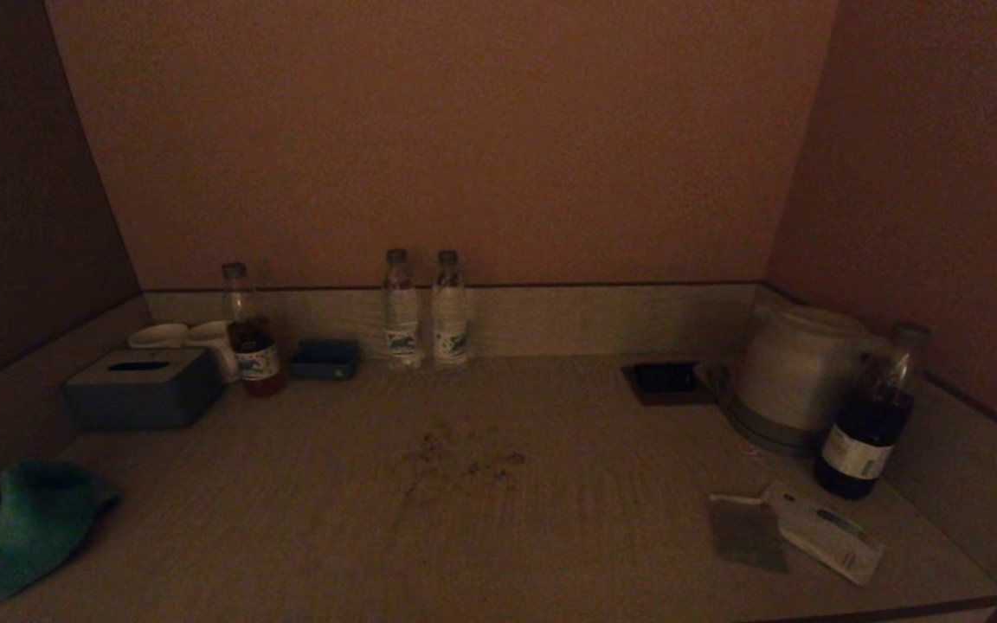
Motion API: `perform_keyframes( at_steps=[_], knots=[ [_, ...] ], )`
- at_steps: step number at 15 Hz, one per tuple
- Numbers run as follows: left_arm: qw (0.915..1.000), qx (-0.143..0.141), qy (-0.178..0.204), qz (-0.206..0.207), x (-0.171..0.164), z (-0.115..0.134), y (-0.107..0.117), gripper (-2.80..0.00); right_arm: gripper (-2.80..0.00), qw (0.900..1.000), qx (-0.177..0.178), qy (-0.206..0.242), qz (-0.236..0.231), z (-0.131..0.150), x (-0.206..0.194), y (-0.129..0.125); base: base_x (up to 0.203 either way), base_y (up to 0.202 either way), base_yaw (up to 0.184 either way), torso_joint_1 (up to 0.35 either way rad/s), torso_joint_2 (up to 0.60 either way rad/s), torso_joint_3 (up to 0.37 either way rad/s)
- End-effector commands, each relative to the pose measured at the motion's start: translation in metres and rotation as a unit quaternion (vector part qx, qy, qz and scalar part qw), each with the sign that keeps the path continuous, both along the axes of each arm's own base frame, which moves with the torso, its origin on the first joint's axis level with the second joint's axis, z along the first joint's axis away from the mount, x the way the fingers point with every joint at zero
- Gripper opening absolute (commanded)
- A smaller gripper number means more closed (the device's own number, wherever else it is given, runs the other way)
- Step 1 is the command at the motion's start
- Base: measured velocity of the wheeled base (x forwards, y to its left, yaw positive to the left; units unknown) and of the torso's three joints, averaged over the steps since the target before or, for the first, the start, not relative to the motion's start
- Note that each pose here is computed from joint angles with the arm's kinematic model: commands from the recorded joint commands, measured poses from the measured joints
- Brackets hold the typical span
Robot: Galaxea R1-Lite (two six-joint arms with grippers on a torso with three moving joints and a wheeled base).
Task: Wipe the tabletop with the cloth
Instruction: Pick up the tablecloth
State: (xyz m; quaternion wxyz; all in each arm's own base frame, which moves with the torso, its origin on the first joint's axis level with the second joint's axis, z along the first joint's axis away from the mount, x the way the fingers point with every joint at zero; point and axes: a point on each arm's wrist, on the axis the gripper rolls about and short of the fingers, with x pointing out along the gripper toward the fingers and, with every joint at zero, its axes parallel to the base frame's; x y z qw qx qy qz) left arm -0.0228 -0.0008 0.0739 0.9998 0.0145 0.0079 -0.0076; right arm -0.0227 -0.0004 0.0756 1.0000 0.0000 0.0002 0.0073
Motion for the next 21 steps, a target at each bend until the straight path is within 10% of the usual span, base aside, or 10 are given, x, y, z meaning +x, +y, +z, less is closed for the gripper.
perform_keyframes(
  at_steps=[1, 9, 12, 17, 21],
  knots=[
    [1.0000, -0.001, 0.000, 0.001, 0.000, 0.000, 0.000, -2.80, -2.80, 1.000, 0.000, 0.000, 0.000, 0.000, 0.000, 0.000, 0.000, 0.000, 0.000, 0.000, 0.00, 0.000],
    [0.9993, -0.011, -0.007, 0.034, -0.006, 0.043, 0.001, -2.80, -2.80, 1.000, 0.000, 0.000, 0.000, 0.000, 0.000, 0.000, 0.000, 0.000, 0.000, 0.000, 0.00, 0.000],
    [0.9898, -0.040, 0.086, 0.106, 0.026, 0.097, 0.005, -2.80, -2.80, 1.000, 0.000, 0.000, 0.000, 0.000, 0.000, 0.000, 0.000, 0.000, 0.000, 0.000, 0.00, 0.000],
    [0.9122, -0.012, 0.306, 0.272, 0.169, 0.125, 0.018, -2.80, -2.80, 1.000, 0.000, 0.000, 0.000, 0.000, 0.000, 0.000, 0.000, 0.000, 0.000, 0.000, 0.00, 0.000],
    [0.8659, -0.001, 0.357, 0.351, 0.247, 0.108, 0.025, -2.80, -2.80, 1.000, 0.000, 0.000, 0.000, 0.000, 0.000, 0.000, 0.000, 0.000, 0.000, 0.000, 0.00, 0.000]
  ],
)
